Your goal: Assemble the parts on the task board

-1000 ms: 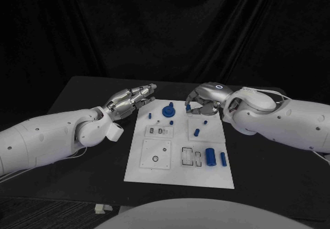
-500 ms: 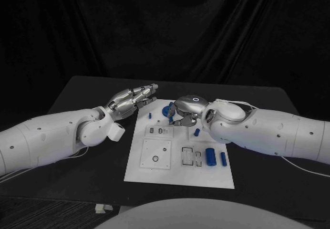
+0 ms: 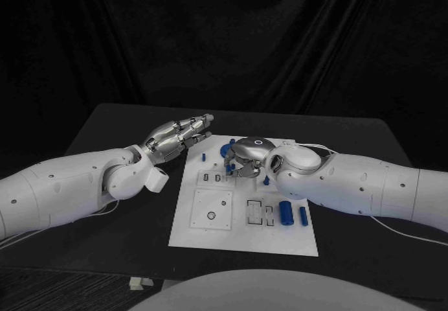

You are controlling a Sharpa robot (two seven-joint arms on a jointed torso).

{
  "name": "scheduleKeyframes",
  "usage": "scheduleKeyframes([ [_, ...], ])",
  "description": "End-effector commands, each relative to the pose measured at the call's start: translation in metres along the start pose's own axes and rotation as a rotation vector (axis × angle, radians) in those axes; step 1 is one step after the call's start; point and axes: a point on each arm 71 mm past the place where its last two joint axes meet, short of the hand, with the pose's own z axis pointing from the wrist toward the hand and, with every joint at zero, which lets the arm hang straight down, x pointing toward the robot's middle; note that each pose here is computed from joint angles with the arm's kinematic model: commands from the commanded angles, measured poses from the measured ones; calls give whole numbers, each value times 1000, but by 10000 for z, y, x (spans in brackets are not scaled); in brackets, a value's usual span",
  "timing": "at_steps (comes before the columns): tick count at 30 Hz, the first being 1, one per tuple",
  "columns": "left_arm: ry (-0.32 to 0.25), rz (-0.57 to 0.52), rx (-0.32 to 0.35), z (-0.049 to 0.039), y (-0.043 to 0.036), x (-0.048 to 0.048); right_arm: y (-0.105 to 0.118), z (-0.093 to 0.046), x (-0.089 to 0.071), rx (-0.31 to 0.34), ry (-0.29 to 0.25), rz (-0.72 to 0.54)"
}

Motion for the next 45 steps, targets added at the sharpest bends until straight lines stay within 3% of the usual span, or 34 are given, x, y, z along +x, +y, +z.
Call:
scheduleKeyframes([
  [1,4,-5,14,9,-7,16,-23,-2,27,37,18,-9],
  [45,12,-7,6,51,11,15,-31,-6,178,49,75,-1],
])
